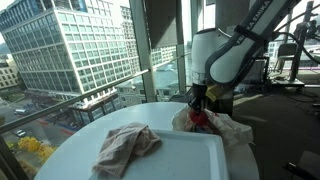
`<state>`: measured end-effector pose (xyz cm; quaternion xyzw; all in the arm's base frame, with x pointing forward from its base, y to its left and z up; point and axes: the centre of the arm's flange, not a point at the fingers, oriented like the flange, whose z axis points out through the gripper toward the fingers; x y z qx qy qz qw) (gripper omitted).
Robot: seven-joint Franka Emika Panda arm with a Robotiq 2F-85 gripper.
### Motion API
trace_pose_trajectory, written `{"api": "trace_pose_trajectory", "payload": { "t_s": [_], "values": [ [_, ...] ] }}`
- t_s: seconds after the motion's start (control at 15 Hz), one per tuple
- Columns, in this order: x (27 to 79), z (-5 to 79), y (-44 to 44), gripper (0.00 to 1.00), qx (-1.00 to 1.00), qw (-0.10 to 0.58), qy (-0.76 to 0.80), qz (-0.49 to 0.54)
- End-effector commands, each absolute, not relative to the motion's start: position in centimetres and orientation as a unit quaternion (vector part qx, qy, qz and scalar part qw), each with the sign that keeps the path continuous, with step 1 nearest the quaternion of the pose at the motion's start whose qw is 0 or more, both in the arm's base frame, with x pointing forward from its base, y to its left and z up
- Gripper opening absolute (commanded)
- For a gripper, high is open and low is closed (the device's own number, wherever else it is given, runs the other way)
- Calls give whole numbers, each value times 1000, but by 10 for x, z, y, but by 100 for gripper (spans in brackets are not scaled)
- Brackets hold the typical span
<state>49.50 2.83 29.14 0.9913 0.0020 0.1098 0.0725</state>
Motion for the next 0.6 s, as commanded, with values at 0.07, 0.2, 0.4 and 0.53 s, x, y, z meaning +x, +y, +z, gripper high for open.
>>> {"api": "trace_pose_trajectory", "payload": {
  "t_s": [0.07, 0.2, 0.4, 0.53],
  "values": [
    [508, 295, 32, 12, 984, 85, 2, 154],
    [508, 280, 25, 12, 983, 98, 2, 153],
    [506, 260, 12, 11, 983, 125, 2, 137],
    [504, 250, 1, 11, 979, 152, 3, 132]
  ]
}}
